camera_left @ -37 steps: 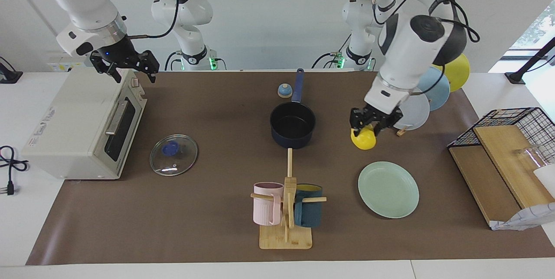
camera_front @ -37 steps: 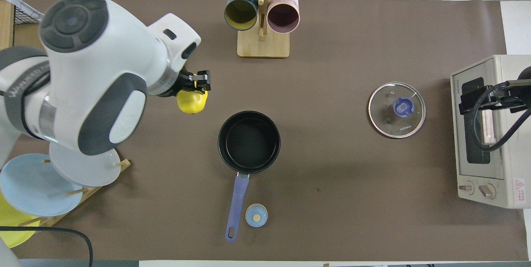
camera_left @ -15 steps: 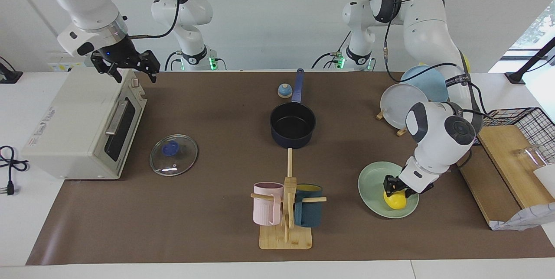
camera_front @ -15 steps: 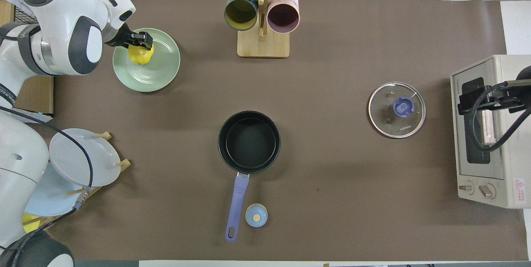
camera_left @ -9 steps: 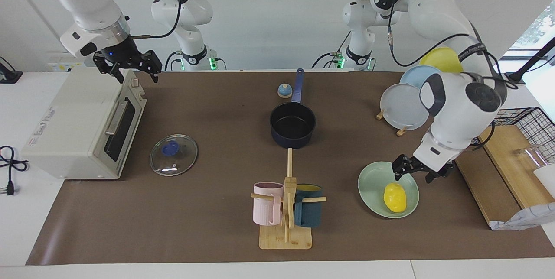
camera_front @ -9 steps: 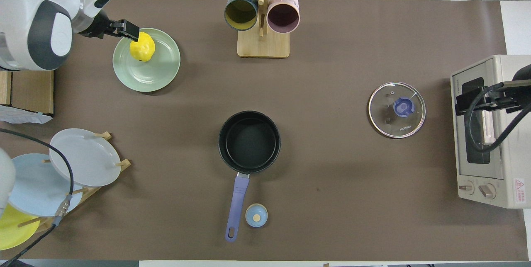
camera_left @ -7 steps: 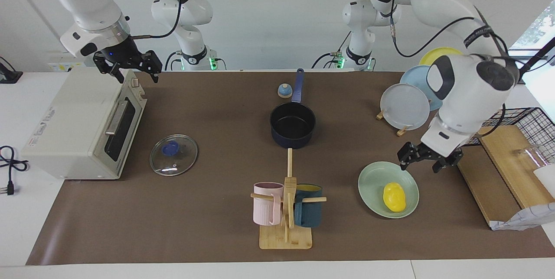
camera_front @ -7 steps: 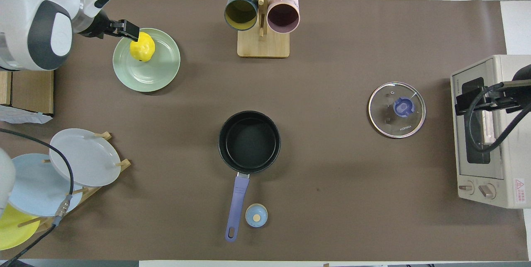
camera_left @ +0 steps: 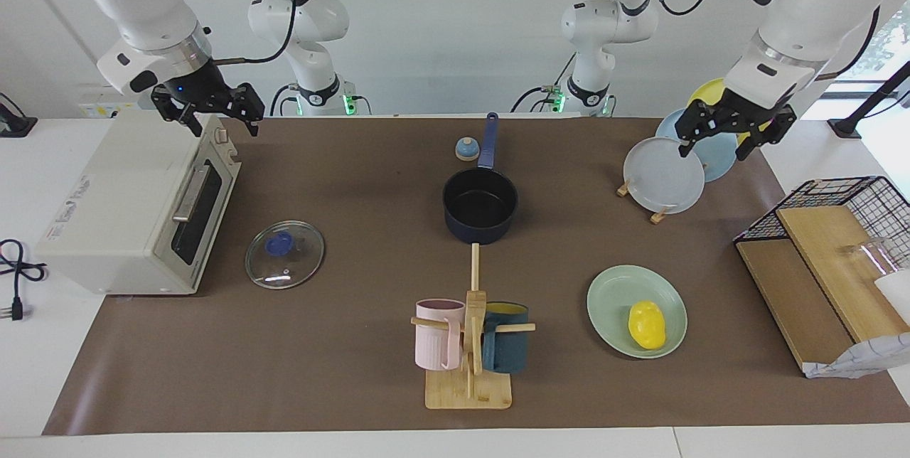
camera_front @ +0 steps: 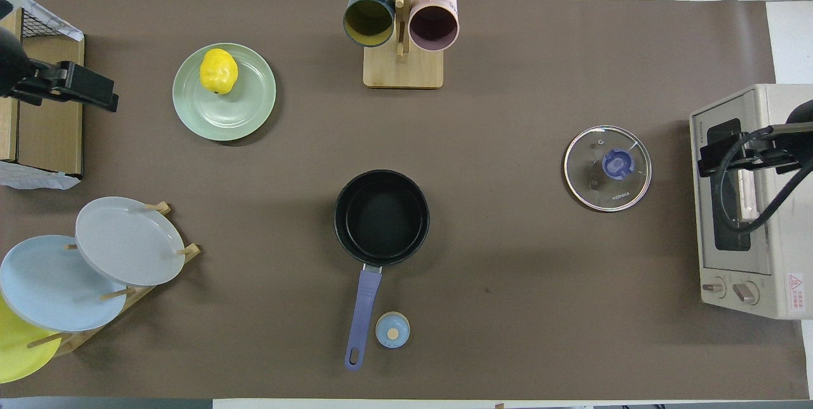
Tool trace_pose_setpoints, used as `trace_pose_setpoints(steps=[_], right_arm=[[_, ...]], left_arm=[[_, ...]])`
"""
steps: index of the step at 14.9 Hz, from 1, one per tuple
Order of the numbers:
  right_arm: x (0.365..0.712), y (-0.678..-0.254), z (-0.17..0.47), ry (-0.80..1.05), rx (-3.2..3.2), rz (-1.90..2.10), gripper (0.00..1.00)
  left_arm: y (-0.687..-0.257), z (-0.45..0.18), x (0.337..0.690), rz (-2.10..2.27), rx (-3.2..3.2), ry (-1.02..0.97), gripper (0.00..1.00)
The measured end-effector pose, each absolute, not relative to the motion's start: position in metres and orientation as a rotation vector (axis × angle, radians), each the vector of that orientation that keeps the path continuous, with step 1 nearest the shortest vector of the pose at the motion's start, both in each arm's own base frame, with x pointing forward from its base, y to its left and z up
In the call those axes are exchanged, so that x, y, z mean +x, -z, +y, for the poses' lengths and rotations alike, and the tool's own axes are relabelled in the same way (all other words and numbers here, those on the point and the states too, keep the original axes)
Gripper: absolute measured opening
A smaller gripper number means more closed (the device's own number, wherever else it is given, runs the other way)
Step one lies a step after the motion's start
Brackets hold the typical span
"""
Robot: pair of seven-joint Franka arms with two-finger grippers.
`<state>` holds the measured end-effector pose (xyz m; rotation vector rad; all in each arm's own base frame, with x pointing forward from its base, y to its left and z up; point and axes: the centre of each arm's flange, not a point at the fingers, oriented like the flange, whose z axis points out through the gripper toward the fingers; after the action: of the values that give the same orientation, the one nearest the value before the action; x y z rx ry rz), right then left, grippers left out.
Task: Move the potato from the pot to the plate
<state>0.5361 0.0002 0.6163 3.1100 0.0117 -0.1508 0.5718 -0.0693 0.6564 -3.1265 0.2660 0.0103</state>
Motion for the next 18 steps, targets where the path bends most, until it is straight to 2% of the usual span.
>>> trace_pose_setpoints(steps=[4,6,18], right_arm=[[0.536,-0.616,0.000,0.151,3.110,0.012,1.00],[0.536,-0.616,0.000,0.151,3.110,0.012,1.00],[0.536,-0.616,0.000,0.151,3.110,0.012,1.00]], left_arm=[[-0.660,-0.068,0.526,0.267,-3.112,-0.067,1.00],[-0.657,-0.068,0.514,0.264,-3.108,-0.073,1.00],[-0.664,-0.072,0.511,0.151,-3.132,-0.083,1.00]])
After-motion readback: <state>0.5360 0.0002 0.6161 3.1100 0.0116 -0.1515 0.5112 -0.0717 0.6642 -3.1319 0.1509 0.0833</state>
